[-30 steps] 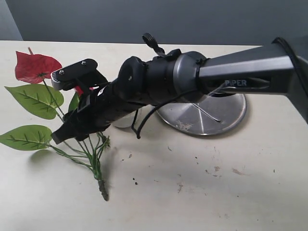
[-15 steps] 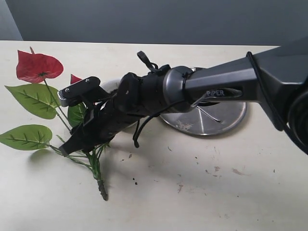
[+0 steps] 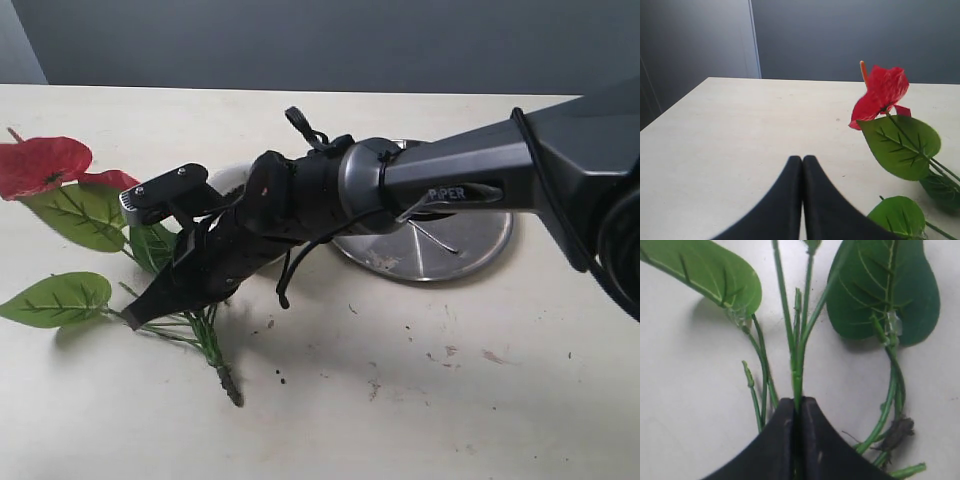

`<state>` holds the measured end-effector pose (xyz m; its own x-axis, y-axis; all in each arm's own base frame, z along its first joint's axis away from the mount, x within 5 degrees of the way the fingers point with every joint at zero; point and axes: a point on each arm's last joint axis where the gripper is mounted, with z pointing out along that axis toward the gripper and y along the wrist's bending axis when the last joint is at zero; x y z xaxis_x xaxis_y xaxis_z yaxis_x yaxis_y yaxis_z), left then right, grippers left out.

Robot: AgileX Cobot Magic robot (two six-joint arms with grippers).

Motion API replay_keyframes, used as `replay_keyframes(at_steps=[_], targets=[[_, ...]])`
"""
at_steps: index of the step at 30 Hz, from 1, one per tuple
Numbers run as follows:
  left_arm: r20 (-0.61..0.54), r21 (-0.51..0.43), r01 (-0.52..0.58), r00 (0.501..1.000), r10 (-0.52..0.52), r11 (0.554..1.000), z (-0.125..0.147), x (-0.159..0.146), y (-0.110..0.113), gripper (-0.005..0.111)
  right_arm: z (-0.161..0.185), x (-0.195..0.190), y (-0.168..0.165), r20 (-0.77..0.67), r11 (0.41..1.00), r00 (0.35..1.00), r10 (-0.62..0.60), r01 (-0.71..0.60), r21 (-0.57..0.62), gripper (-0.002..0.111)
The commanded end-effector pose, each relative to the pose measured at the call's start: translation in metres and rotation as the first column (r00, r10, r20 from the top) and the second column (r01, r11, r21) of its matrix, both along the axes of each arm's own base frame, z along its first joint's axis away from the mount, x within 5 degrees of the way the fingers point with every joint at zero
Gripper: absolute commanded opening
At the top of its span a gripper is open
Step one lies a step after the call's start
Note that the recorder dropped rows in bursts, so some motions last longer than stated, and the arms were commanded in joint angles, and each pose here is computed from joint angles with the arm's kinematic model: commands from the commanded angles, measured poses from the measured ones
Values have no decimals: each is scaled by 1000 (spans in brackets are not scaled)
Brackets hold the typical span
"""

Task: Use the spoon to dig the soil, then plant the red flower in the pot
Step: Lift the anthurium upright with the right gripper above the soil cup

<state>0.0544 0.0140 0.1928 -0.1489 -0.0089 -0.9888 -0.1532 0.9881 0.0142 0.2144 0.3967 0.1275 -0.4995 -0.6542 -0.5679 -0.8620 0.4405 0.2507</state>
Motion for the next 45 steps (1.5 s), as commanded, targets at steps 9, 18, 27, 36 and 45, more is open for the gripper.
replay_keyframes(at_steps=[9, 18, 27, 36, 45], targets=[[-2, -2, -2, 1000, 2, 1000, -1, 0, 0, 0, 25, -1, 1, 20, 998, 1000, 1, -2, 61, -1], [-2, -2, -2, 1000, 2, 1000, -1, 0, 0, 0, 88, -6, -2, 158, 981, 987, 3, -33, 190, -1], [-2, -2, -2, 1000, 2, 1000, -1, 0, 0, 0, 143, -8, -12, 302, 948, 951, -69, -32, 318, -1], [-2, -2, -2, 1000, 2, 1000, -1, 0, 0, 0, 194, -3, -28, 440, 888, 868, -230, 2, 460, -1], [-2, -2, -2, 1000, 2, 1000, -1, 0, 0, 0, 238, -2, -46, 580, 830, 730, -362, -31, 556, -1]])
